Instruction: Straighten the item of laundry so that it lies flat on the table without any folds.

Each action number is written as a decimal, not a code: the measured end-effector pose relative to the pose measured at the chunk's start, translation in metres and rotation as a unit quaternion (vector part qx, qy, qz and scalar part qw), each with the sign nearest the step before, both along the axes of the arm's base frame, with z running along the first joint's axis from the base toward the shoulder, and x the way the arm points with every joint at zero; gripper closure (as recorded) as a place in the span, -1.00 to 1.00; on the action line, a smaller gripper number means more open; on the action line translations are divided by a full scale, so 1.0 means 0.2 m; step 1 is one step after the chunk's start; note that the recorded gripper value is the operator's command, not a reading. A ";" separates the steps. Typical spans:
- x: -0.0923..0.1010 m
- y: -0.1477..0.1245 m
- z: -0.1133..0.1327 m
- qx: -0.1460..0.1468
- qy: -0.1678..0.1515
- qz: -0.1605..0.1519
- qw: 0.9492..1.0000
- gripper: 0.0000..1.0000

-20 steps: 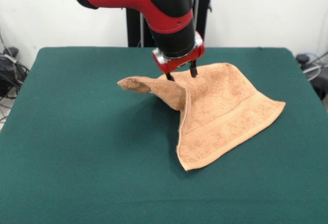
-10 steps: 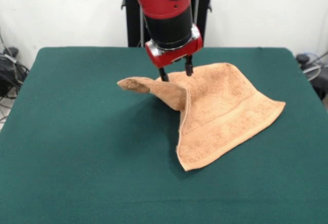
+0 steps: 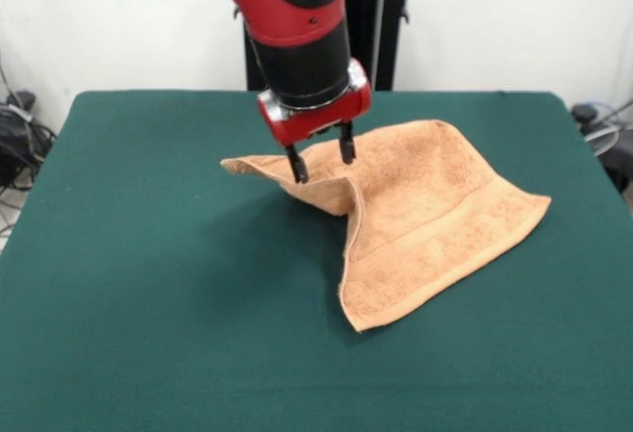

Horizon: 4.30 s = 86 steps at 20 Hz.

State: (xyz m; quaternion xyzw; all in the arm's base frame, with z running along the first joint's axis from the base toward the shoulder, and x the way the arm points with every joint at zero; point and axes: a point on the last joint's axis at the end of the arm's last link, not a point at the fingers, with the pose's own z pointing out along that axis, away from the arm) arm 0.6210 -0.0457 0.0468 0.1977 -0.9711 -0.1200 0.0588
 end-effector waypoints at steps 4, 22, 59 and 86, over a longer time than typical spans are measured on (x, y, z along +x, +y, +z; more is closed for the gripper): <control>0.00 -0.04 -0.03 0.004 0.001 -0.008 1.000 -1.00; -0.08 -0.17 -0.22 -0.042 0.004 0.061 0.997 -1.00; 0.10 -0.28 -0.16 -0.157 -0.078 0.163 0.971 -1.00; 0.38 0.15 0.72 -0.221 -0.084 0.208 0.949 -1.00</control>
